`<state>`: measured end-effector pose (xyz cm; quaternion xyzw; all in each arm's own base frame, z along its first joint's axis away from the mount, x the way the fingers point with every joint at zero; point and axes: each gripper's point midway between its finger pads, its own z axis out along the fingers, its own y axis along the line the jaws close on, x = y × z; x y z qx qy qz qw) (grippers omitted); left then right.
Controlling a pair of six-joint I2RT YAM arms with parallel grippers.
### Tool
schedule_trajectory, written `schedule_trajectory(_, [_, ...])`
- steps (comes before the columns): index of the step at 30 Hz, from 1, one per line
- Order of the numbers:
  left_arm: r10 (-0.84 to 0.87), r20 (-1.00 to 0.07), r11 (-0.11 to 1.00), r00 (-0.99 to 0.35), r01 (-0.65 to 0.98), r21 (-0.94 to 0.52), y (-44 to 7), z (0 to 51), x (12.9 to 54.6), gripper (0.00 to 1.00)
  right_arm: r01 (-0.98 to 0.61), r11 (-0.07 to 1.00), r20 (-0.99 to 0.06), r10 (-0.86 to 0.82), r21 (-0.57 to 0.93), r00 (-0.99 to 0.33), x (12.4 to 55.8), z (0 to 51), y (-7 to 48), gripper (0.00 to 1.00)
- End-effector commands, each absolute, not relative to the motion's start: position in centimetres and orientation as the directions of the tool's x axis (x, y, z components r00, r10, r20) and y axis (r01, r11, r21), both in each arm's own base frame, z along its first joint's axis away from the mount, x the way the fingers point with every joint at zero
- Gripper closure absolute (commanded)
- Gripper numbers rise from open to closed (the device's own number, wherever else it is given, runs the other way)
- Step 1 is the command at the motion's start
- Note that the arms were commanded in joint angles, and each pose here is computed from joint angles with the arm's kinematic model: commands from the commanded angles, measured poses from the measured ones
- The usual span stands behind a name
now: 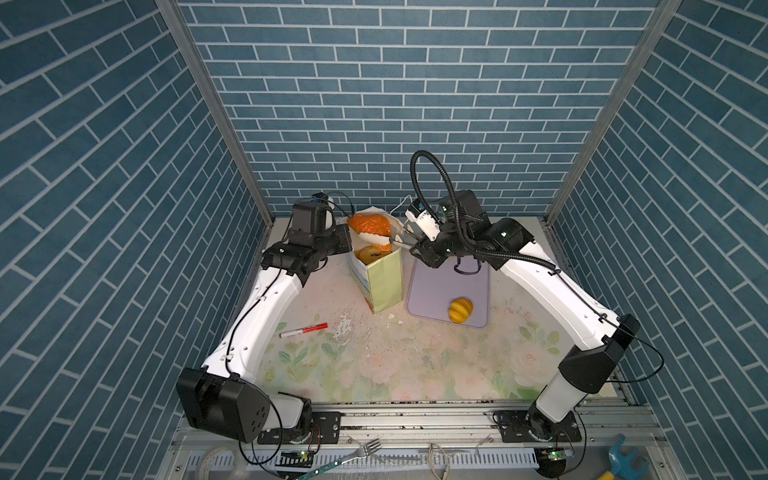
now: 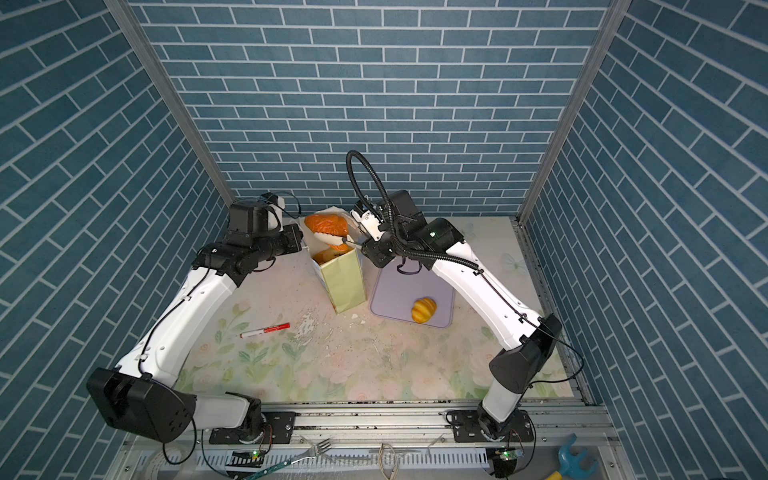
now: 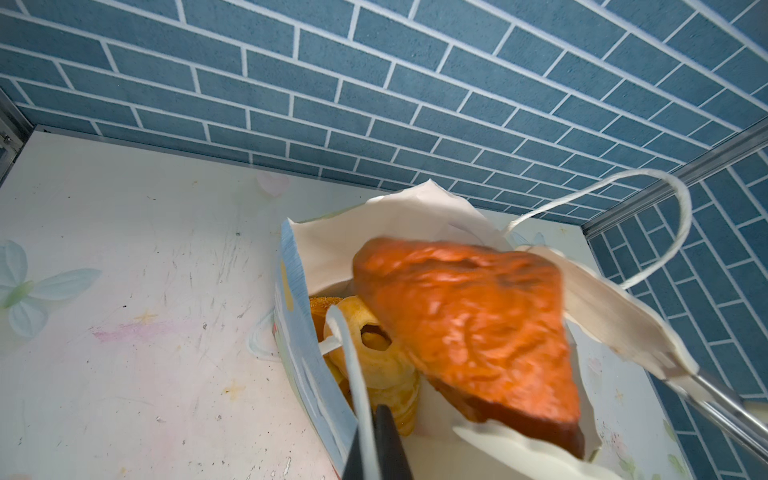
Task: Place the fake bread into the paper bag
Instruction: 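Open the tongs above the bag to drop the orange bun inside, then move the empty tongs back to the orange ring bread on the tray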
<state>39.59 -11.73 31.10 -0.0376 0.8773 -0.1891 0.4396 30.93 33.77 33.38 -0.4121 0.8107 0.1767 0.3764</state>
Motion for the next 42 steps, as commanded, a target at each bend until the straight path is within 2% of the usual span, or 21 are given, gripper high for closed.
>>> schedule_trajectory(1, [-0.231,-0.763,0.926,-0.604,0.106,-0.364,-11.9,31.4,39.4,1.00,-0.803,0.592,-0.796,-0.520,-0.074,-0.310,31.2,35.9,34.0,0.50])
schedule_trajectory(10, [-0.225,-0.762,0.926,-0.607,0.110,-0.362,-12.0,31.4,39.6,1.00,-0.763,0.632,-0.839,-0.484,-0.138,-0.249,31.4,39.3,32.5,0.50])
schedule_trajectory(14, [-0.226,-0.760,0.924,-0.609,0.113,-0.365,-12.1,31.4,39.6,1.00,-0.659,0.714,-0.844,-0.486,-0.235,-0.226,32.7,41.3,28.9,0.50])
schedule_trajectory(20, [-0.219,-0.762,0.926,-0.610,0.116,-0.360,-12.1,31.4,39.6,1.00,-0.548,0.815,-0.868,-0.398,-0.186,-0.297,33.6,41.7,23.2,0.50])
schedule_trajectory(25, [-0.216,-0.764,0.926,-0.609,0.120,-0.357,-12.2,31.6,39.7,1.00,-0.447,0.886,-0.854,-0.324,-0.123,-0.406,34.8,38.9,18.9,0.51])
schedule_trajectory(32, [-0.210,-0.762,0.928,-0.613,0.120,-0.353,-12.2,31.5,39.8,1.00,-0.348,0.937,-0.799,-0.231,-0.029,-0.555,36.5,33.3,16.0,0.50])
schedule_trajectory(37, [-0.208,-0.761,0.927,-0.614,0.124,-0.353,-12.3,31.6,39.9,1.00,-0.267,0.963,-0.735,-0.154,0.038,-0.660,38.6,29.0,15.2,0.51])
schedule_trajectory(42, [-0.198,-0.761,0.930,-0.618,0.126,-0.345,-12.3,31.5,40.0,1.00,-0.239,0.969,-0.692,-0.127,0.067,-0.711,40.9,26.0,15.9,0.50])
